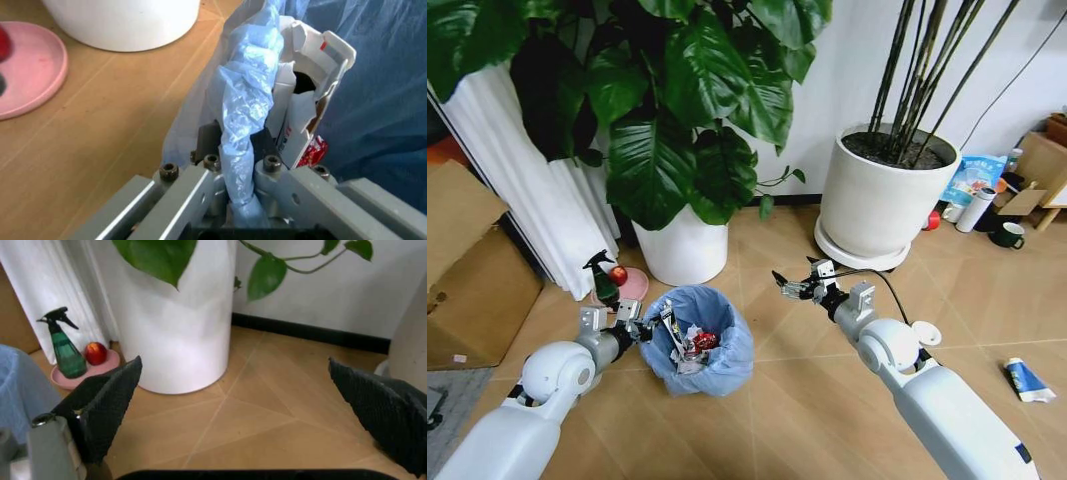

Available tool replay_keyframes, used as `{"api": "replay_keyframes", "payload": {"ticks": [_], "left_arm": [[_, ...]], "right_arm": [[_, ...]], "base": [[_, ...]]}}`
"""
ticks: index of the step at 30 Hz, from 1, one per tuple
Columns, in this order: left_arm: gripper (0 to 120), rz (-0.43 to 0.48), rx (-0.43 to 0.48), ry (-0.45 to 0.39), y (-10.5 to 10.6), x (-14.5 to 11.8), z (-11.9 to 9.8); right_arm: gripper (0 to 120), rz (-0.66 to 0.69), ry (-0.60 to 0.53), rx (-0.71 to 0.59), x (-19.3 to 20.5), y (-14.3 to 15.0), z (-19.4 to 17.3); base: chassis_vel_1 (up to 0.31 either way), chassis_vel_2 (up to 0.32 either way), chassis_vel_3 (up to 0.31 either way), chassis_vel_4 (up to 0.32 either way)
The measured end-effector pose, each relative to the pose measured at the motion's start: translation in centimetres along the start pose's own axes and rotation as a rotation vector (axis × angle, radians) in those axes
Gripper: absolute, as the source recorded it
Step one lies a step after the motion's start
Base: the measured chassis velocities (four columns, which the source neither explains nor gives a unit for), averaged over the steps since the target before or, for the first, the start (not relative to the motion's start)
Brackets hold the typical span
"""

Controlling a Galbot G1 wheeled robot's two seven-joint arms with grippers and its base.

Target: Pick up the trash bin and place the garbage on the floor into it.

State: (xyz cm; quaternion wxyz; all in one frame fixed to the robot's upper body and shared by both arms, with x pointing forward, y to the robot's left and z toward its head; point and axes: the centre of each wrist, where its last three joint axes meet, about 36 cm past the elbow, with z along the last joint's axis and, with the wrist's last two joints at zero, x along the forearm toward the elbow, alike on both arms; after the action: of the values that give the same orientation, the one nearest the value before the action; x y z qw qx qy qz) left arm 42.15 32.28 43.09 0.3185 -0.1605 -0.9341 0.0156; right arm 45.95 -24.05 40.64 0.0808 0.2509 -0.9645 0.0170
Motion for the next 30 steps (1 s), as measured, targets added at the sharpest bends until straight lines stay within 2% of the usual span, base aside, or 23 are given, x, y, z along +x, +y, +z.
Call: {"api": "replay_keyframes", "payload": {"ticks": [15, 30], "left_arm": [[0, -0.002, -0.011, -0.005, -0.1, 0.1, 0.2], [0, 0.001, -0.011, -0.002, -0.3, 0.2, 0.5]], "right_arm": [[100, -0.018, 0.014, -0.010, 0.2, 0.7, 0.8], [100, 0.000, 0.016, -0.010, 1.4, 0.1, 1.2]], "base": [[-0.102, -0.105, 0.102, 0.107], [-0.148, -0.142, 0.142, 0.140]]}}
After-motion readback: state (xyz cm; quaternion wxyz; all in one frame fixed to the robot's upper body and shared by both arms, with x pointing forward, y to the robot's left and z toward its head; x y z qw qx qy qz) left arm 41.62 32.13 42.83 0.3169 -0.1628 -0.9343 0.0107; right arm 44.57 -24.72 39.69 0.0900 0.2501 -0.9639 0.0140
